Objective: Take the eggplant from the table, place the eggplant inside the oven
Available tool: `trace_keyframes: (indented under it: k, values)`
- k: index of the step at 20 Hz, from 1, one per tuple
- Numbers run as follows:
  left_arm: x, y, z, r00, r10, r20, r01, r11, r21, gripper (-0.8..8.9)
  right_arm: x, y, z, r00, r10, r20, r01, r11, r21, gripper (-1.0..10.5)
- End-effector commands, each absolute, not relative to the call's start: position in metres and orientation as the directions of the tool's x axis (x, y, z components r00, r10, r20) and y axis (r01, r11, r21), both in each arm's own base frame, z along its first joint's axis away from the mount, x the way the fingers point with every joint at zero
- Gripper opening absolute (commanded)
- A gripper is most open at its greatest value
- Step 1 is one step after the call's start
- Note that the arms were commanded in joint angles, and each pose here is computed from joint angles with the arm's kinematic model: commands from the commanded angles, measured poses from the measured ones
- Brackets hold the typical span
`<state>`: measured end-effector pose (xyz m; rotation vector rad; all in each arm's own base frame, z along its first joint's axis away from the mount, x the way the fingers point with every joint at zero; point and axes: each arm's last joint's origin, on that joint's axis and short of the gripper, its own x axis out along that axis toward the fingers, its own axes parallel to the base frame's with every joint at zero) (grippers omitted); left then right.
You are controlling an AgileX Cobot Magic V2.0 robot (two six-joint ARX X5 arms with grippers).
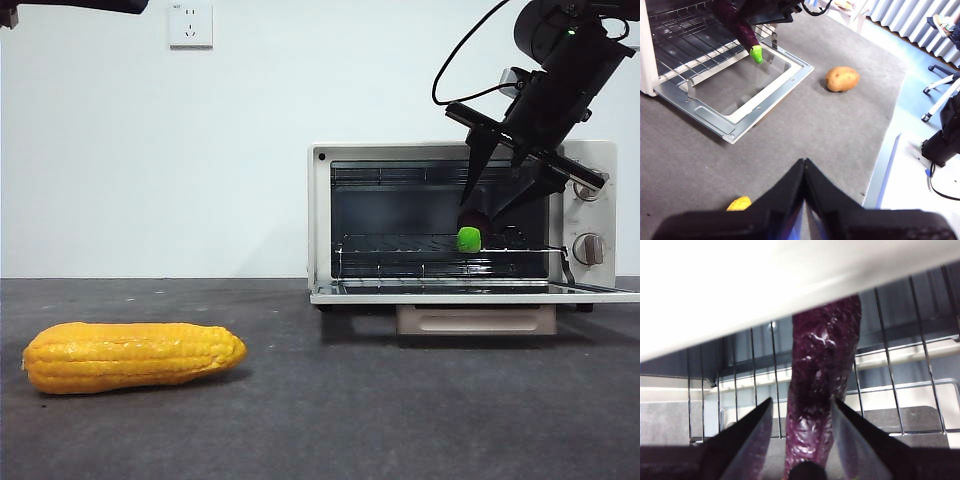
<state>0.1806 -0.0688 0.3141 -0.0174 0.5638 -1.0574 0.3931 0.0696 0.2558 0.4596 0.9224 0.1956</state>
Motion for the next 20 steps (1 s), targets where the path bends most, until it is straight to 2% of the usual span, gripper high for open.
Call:
trace_keyframes:
  k: [1, 5, 12, 17, 20]
  values:
    - [0.180, -0.069, 0.313, 0.360, -0.828, -0.431, 0.821, 0.500, -0.275, -0.06, 0.396, 0.070, 0.252, 0.590, 0.351, -0.727, 0.038, 0.888, 0.459, 2.0]
    - [0.180, -0.069, 0.313, 0.360, -0.828, -0.431, 0.821, 0.500, -0.275, -0.06, 0.395, 0.070, 0.251, 0.582, 0.350, -0.734, 0.042, 0.888, 0.457, 2.6]
    - [0.180, -0.069, 0.313, 0.360, -0.827, -0.431, 0.821, 0.500, -0.275, -0.06, 0.391, 0.069, 0.256, 0.578, 0.350, -0.738, 0.038, 0.891, 0.452, 2.6]
    - [0.180, -0.069, 0.313, 0.361, -0.828, -0.430, 0.822, 0.500, -0.273, -0.06, 0.373, 0.066, 0.279, 0.571, 0.352, -0.741, -0.013, 0.907, 0.421, 2.9]
    - [0.180, -0.069, 0.313, 0.362, -0.828, -0.429, 0.822, 0.500, -0.272, -0.06, 0.351, 0.063, 0.302, 0.570, 0.361, -0.738, -0.078, 0.918, 0.389, 2.9]
